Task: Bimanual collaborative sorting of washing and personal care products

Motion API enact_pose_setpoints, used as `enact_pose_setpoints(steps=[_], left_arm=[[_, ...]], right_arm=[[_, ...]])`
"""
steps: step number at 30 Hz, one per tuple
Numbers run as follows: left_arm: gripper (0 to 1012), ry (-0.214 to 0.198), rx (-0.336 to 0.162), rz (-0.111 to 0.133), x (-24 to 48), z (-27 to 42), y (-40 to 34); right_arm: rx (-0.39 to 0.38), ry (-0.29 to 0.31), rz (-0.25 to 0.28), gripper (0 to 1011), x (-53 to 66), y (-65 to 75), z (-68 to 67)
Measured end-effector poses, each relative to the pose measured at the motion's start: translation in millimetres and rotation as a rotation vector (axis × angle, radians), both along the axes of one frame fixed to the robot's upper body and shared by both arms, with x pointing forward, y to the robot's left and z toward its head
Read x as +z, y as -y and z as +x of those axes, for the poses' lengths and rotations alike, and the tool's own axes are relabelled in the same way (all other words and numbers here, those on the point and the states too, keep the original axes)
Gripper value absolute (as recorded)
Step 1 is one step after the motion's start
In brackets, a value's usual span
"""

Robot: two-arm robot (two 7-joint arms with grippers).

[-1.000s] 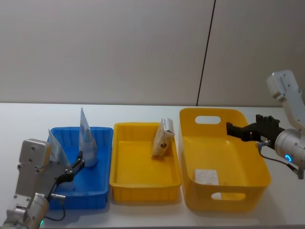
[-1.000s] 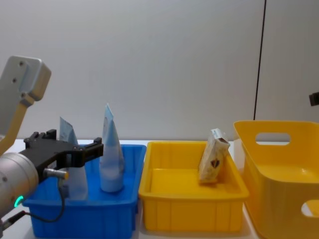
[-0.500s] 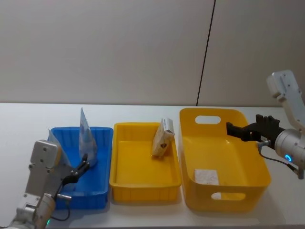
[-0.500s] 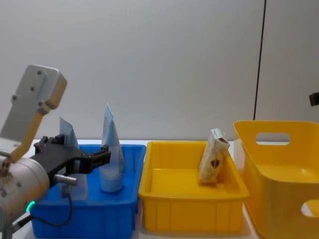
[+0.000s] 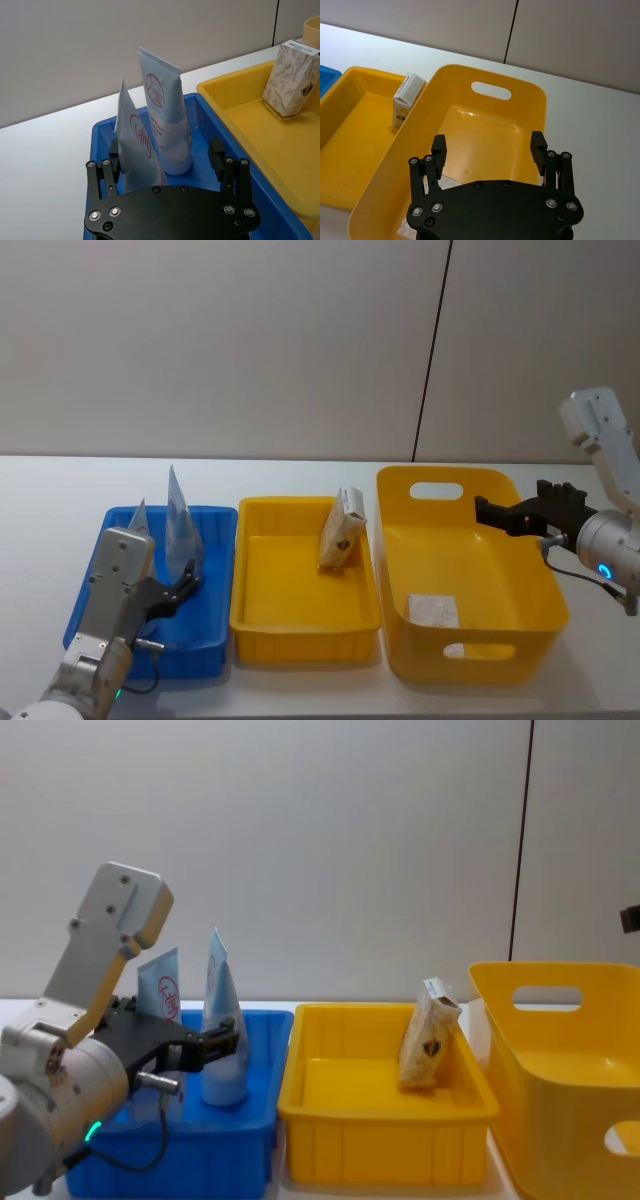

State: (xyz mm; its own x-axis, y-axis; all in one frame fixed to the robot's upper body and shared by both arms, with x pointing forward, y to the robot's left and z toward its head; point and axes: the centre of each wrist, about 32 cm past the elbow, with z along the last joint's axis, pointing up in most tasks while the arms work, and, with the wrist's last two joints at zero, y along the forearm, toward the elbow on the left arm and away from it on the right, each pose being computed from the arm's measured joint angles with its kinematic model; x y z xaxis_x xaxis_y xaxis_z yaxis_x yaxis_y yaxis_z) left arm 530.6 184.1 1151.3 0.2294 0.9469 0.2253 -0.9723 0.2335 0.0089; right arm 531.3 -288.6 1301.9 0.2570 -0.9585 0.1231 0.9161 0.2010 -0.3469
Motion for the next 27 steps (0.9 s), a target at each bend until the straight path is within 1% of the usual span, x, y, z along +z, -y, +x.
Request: enact_pose_setpoints(steps=[5,8,9,10,13,14,15,18,20,23,27], left_arm=[[1001,0.001,0.003,0.012,-0.5,3.0,2.4],[956,0.002,0.004,0.019,-0.7,4.8,4.1],[956,0.002,0.005,0.020,-0.8,5.1,4.3],[917,0.002,0.005,0.021,-0.8,5.3,4.5],[861,0.003,0.006,0.025,-0.8,6.3,5.3],[798,0.004,0.006,0.026,-0.8,6.7,5.6],[798,0.004,0.006,0.027,-0.8,6.9,5.9],[707,0.005,0.006,0.029,-0.8,7.4,6.2],[624,0.005,0.007,0.031,-0.9,7.8,6.5],[542,0.005,0.007,0.032,-0.9,8.2,6.9],[396,0.005,0.007,0.034,-0.9,8.7,7.1]], right_arm=[[0.000,0.000,0.000,1004,0.0,0.0,0.0],[0.000,0.000,0.000,1004,0.0,0.0,0.0],[0.000,0.000,0.000,1004,0.0,0.0,0.0],[0.000,0.000,0.000,1004,0.0,0.0,0.0],[0.000,0.000,0.000,1004,0.0,0.0,0.0],[0.000,0.000,0.000,1004,0.0,0.0,0.0],[0.000,0.000,0.000,1004,0.0,0.0,0.0],[0.000,0.000,0.000,1004,0.0,0.0,0.0],[0.000,0.000,0.000,1004,0.0,0.0,0.0],[0.000,0.000,0.000,1004,0.0,0.0,0.0],[0.000,0.000,0.000,1004,0.0,0.0,0.0]])
